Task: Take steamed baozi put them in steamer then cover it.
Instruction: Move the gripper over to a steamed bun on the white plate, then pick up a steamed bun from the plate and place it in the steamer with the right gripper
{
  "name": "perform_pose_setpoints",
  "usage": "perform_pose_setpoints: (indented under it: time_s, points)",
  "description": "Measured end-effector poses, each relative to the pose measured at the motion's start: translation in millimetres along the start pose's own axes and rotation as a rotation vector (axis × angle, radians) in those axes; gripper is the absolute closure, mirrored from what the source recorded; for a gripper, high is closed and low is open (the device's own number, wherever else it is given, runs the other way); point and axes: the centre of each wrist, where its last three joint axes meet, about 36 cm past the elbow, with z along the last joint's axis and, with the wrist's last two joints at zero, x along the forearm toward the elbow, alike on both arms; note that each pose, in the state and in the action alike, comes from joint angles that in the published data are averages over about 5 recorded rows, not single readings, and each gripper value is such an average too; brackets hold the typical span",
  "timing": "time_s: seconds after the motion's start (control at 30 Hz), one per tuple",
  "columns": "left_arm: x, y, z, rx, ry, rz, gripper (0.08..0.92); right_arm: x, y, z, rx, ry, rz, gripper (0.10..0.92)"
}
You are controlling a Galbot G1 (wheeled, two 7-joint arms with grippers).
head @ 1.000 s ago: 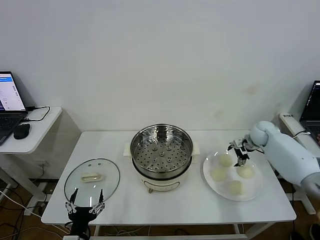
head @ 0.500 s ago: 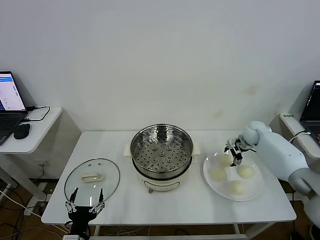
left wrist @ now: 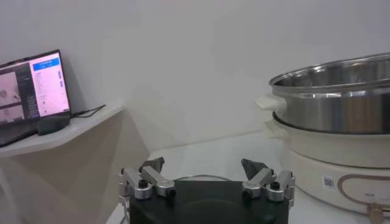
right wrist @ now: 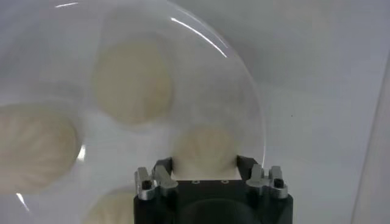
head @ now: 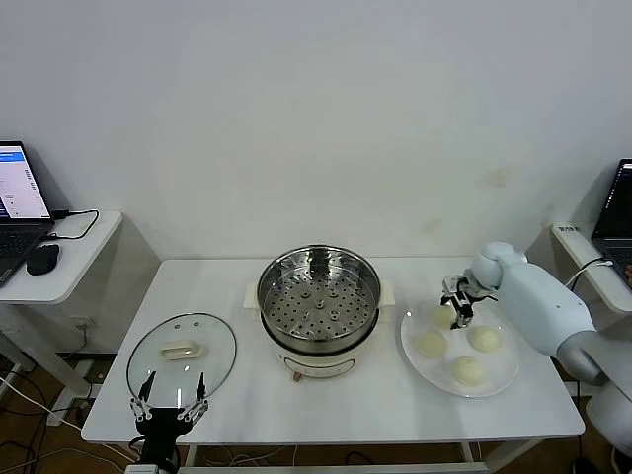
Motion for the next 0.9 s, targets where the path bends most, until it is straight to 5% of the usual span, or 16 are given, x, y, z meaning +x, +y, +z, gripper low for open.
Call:
perform_pose_setpoints:
  time_s: [0.4, 0.9]
  points:
    - [1, -1, -3, 0.003, -0.008, 0.005, 0.177, 38, -4, 5, 0.019, -0.013, 0.039, 0.503]
    - [-2, -4, -10, 0.005, -0.034, 0.034, 0.177, 188, -42, -15, 0.109, -0.113, 0.214, 0.496]
